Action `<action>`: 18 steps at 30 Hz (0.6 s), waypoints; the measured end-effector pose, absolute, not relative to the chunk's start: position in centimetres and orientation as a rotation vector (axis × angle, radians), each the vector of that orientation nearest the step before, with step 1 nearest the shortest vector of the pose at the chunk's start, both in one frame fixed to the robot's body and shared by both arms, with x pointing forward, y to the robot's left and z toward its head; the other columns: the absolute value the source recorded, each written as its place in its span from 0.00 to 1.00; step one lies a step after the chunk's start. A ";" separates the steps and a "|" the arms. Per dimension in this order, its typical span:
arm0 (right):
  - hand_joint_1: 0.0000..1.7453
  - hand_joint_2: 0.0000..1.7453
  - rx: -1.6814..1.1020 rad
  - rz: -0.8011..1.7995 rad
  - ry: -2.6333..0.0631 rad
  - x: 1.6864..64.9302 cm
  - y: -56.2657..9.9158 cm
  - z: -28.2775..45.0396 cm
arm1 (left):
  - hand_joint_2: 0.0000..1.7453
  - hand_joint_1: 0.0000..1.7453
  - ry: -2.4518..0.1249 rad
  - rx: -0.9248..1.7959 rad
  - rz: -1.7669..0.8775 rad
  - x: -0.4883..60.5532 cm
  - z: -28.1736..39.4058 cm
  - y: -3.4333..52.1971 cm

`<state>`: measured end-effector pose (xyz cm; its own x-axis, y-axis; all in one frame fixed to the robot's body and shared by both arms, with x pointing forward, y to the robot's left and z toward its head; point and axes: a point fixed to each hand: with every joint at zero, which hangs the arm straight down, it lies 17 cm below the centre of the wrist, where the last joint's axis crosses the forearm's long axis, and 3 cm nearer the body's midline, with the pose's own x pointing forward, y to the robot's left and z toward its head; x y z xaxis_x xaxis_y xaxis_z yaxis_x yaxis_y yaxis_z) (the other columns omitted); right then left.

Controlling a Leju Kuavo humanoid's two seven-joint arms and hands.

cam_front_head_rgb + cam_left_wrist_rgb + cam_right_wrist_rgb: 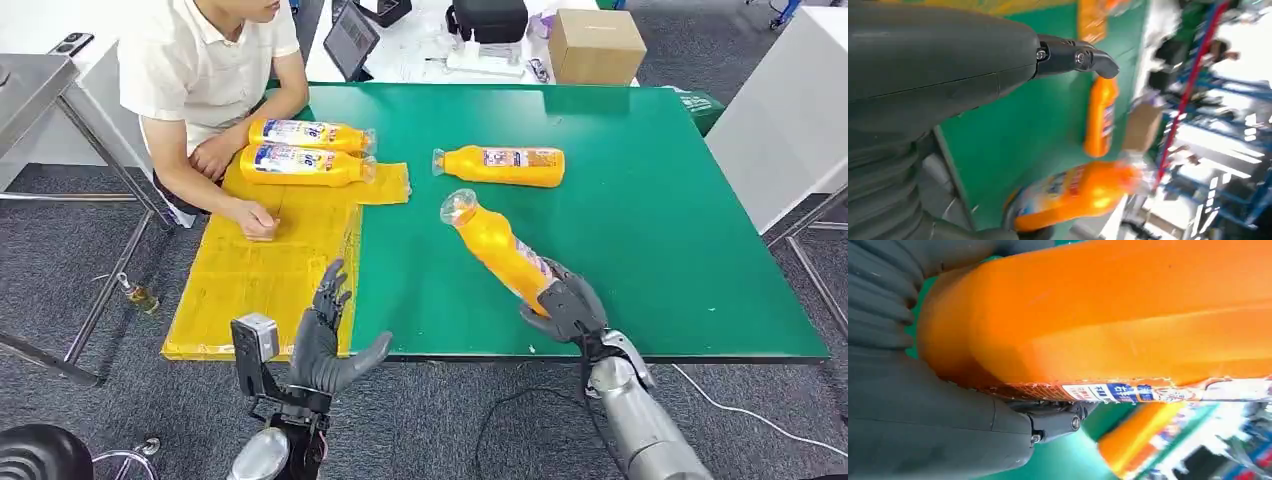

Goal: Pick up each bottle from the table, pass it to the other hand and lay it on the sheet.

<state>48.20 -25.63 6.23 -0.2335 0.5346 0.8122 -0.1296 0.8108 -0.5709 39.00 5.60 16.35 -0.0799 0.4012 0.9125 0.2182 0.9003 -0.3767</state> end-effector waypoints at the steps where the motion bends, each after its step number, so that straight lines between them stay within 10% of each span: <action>1: 1.00 1.00 -0.303 0.627 -1.720 48.0 -25.0 6.6 | 1.00 0.00 -1.647 -0.491 0.159 38.9 15.9 5.3; 18: 1.00 1.00 -0.060 0.802 -1.893 43.7 -11.7 10.0 | 1.00 0.00 -1.622 -0.543 0.176 40.6 16.5 3.5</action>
